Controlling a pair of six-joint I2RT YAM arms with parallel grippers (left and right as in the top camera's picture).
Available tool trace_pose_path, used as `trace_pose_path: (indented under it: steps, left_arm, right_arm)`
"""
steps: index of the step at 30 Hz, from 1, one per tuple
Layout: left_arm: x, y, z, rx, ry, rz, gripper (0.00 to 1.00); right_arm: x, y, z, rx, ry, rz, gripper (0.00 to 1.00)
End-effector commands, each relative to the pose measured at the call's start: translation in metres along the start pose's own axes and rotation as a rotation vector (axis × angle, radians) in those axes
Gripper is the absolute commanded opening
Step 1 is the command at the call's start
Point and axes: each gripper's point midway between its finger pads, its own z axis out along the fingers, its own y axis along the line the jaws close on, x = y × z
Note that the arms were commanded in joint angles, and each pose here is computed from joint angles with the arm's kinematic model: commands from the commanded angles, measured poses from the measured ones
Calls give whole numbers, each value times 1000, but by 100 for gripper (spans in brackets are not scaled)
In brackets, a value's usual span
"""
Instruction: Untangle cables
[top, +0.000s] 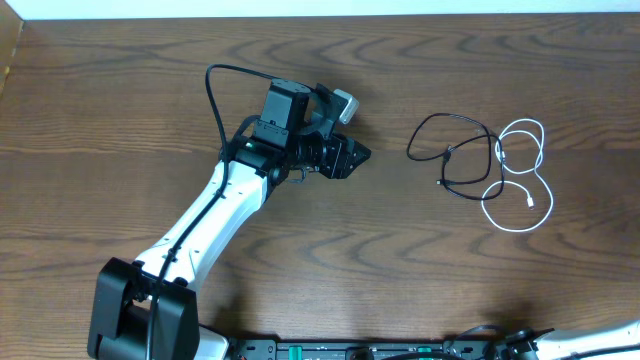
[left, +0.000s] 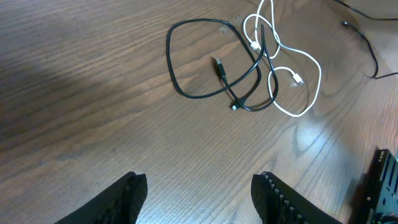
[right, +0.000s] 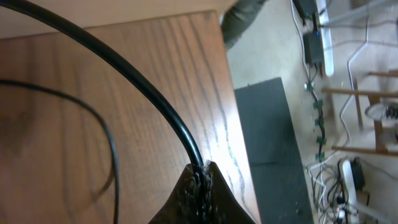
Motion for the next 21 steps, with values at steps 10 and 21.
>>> trace_pose_path:
  steps: [10,21]
  left_arm:
    - [7,4,4,-9,17,14,59]
    - [8,4,4,-9,20,16,59]
  right_arm:
    - [17,-10,31,-25,90,55,1]
    - [65,-3,74,-14,166,40,1]
